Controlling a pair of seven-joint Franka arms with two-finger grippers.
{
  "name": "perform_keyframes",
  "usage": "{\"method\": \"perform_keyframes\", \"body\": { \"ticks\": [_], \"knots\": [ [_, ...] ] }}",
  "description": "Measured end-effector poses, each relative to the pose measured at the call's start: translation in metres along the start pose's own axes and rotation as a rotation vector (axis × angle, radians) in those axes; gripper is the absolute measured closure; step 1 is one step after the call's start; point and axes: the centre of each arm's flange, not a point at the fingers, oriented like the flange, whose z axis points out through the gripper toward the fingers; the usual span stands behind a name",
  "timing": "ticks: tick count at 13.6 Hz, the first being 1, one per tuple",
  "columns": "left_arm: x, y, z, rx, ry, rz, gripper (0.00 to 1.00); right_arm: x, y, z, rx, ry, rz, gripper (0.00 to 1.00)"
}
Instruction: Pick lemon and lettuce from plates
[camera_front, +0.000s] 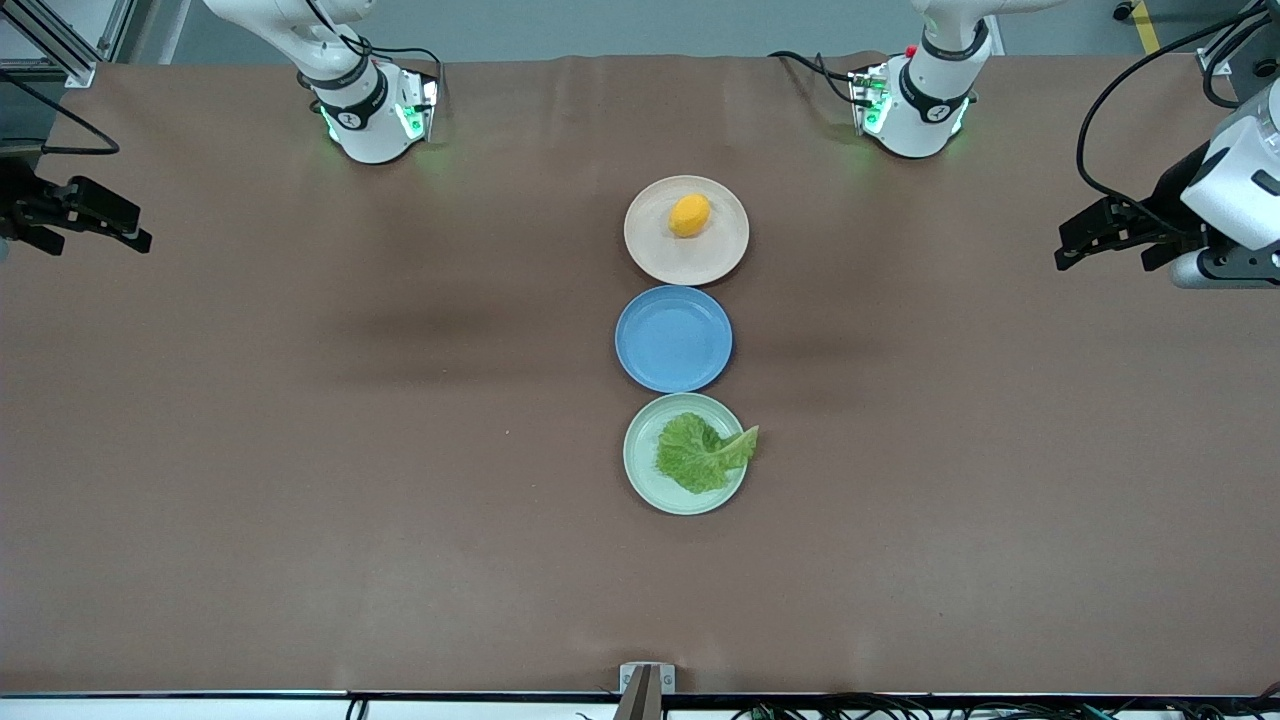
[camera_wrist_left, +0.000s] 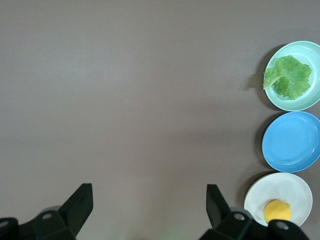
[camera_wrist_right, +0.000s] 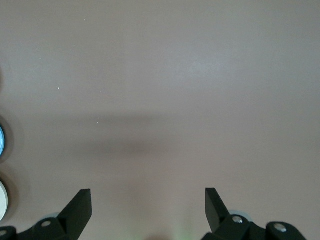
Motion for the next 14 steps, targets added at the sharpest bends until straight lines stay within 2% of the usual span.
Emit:
{"method": "perform_keyframes", "body": {
  "ticks": [11, 14],
  "knots": [
    [0.010, 0.005, 0.007, -0.006, 0.010, 0.004, 0.00, -0.002, 0.001, 0.001, -0.008, 0.003, -0.044, 0.00],
    [0.033, 0.033, 0.032, -0.077, -0.024, 0.017, 0.00, -0.002, 0.001, 0.002, -0.008, 0.007, -0.044, 0.00]
  ]
}}
